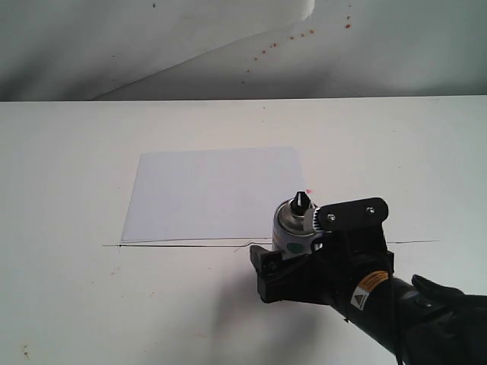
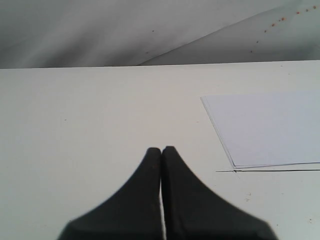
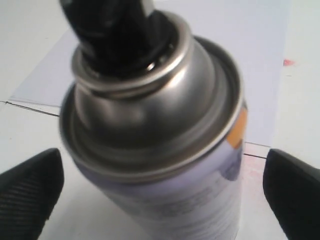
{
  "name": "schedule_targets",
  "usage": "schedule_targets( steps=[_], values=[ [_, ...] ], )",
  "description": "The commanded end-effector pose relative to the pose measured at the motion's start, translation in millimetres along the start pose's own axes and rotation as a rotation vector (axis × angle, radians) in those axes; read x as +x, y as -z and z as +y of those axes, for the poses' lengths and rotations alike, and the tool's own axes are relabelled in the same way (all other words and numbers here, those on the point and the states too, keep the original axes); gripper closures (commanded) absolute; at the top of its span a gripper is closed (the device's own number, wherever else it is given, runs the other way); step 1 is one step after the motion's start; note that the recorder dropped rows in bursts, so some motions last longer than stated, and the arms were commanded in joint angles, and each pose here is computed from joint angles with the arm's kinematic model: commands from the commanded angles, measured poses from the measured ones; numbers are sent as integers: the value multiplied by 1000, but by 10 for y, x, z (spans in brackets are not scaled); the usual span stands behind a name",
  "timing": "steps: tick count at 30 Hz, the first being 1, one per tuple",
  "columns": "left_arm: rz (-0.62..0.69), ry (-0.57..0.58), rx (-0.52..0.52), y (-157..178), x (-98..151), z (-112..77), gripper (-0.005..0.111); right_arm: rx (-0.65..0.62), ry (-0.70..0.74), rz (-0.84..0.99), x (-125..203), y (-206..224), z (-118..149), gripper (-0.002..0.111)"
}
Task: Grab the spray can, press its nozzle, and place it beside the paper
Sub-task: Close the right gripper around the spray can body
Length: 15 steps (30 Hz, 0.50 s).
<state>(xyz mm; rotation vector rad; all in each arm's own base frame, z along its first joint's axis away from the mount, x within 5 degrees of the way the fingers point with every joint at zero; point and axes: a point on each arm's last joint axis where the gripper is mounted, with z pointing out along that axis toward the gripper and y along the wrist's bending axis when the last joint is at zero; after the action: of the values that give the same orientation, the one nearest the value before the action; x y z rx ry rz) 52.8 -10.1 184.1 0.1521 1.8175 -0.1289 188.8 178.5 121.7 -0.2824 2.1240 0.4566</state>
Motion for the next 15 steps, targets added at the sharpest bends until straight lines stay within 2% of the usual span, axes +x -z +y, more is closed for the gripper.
schedule_targets(
  steps=[1,5,8,15],
  values=[
    [-14,0,5,-2,1,-2,107,4,6,-21,-24,-9,4,3],
    [-14,0,5,-2,1,-2,107,4,6,-21,-24,-9,4,10],
    [-14,0,5,-2,1,-2,107,4,6,-21,-24,-9,4,27],
    [-14,0,5,-2,1,-2,107,-3,13,-18,-22,-9,9,96]
  ],
)
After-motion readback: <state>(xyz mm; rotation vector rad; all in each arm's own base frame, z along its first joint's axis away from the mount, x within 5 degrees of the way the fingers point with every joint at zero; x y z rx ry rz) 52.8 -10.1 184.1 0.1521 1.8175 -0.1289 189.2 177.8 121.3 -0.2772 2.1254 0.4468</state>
